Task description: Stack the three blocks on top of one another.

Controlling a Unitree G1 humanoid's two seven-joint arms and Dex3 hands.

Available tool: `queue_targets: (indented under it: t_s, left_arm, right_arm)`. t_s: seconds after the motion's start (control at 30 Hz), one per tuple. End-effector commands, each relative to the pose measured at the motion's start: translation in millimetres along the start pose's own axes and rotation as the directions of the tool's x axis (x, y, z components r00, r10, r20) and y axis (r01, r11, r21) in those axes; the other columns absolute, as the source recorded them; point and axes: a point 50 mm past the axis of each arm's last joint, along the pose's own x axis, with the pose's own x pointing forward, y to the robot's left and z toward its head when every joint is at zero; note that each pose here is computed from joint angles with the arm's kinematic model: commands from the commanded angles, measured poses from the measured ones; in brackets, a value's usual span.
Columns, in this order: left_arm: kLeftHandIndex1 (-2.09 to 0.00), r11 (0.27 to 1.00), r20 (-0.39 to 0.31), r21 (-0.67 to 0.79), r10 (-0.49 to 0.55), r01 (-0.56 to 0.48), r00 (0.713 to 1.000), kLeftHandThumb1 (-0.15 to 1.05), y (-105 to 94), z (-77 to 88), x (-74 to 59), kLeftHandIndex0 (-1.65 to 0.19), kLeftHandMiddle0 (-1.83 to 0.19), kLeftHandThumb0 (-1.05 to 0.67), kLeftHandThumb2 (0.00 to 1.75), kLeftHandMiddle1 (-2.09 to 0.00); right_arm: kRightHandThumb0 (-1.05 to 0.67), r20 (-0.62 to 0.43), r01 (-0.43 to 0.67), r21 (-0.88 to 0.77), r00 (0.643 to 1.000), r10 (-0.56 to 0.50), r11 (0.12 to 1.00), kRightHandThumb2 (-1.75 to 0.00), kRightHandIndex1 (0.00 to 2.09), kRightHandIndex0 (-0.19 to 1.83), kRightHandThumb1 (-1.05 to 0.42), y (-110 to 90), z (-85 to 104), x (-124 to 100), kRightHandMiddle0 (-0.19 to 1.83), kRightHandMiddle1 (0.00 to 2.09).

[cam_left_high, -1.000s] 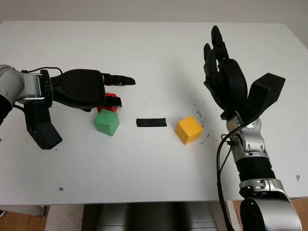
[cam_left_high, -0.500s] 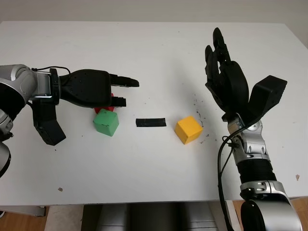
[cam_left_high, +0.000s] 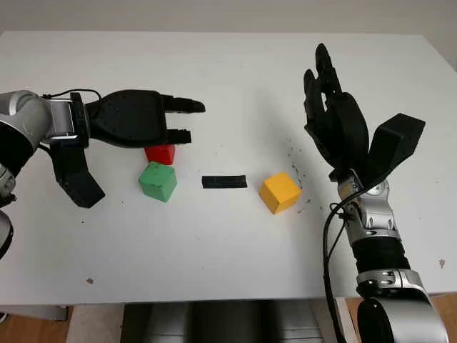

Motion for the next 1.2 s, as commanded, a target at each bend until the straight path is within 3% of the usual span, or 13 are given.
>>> queue_targets:
  t_s: [0.0, 0.1, 0.2, 0.57, 0.8, 1.17]
  left_arm:
    - [-1.35, 0.999, -0.077, -0.047, 0.004, -0.007, 0.997, 0.91, 4.6, -8.6, -7.6, -0.40, -0.22, -0.35, 0.05, -0.07]
    - [-1.36, 0.983, -0.187, -0.182, -0.010, -0.025, 0.982, 0.94, 13.6, -17.8, -8.4, -0.39, -0.18, -0.38, 0.06, -0.05]
    - [-1.39, 0.960, -0.250, -0.272, -0.006, -0.064, 0.968, 0.94, 21.0, -23.4, -9.6, -0.40, -0.18, -0.37, 0.06, -0.05]
    - [-1.47, 0.894, -0.306, -0.443, -0.085, -0.063, 0.948, 0.97, 27.2, -28.0, -13.5, -0.33, -0.17, -0.36, 0.06, -0.05]
    - [-1.44, 0.688, -0.341, -0.707, -0.129, -0.163, 0.931, 0.98, 39.3, -35.2, -8.5, -0.33, -0.16, -0.37, 0.06, -0.05]
    - [-1.53, 0.387, -0.230, -0.912, -0.203, -0.138, 0.952, 1.01, 53.8, -21.1, 14.0, -0.26, -0.08, -0.43, 0.05, -0.04]
  right_arm:
    - [-0.75, 0.011, 0.000, -0.002, 1.000, 0.000, 1.000, -0.62, 0.01, -0.18, -1.05, -1.0, 2.4, -1.4, -0.17, 0.00]
    - [-0.75, 0.010, -0.001, -0.008, 1.000, 0.001, 1.000, -0.62, 0.01, -0.18, -1.05, -0.1, 2.5, -1.4, -0.18, 0.00]
    - [-0.74, 0.005, -0.007, -0.002, 1.000, 0.007, 1.000, -0.62, 0.00, -0.19, -1.05, 0.4, 2.6, -1.5, -0.19, 0.00]
    - [-0.74, -0.001, -0.012, 0.000, 1.000, 0.012, 1.000, -0.64, 0.00, -0.19, -1.05, 2.0, 2.4, 0.1, -0.19, 0.00]
    - [-0.73, -0.002, -0.012, -0.001, 1.000, 0.012, 1.000, -0.64, 0.00, -0.19, -1.05, 2.8, 2.5, 0.8, -0.19, 0.00]
    - [-0.72, 0.007, -0.010, -0.002, 1.000, 0.010, 1.000, -0.65, 0.00, -0.19, -1.05, 5.8, 0.8, -0.6, -0.19, 0.00]
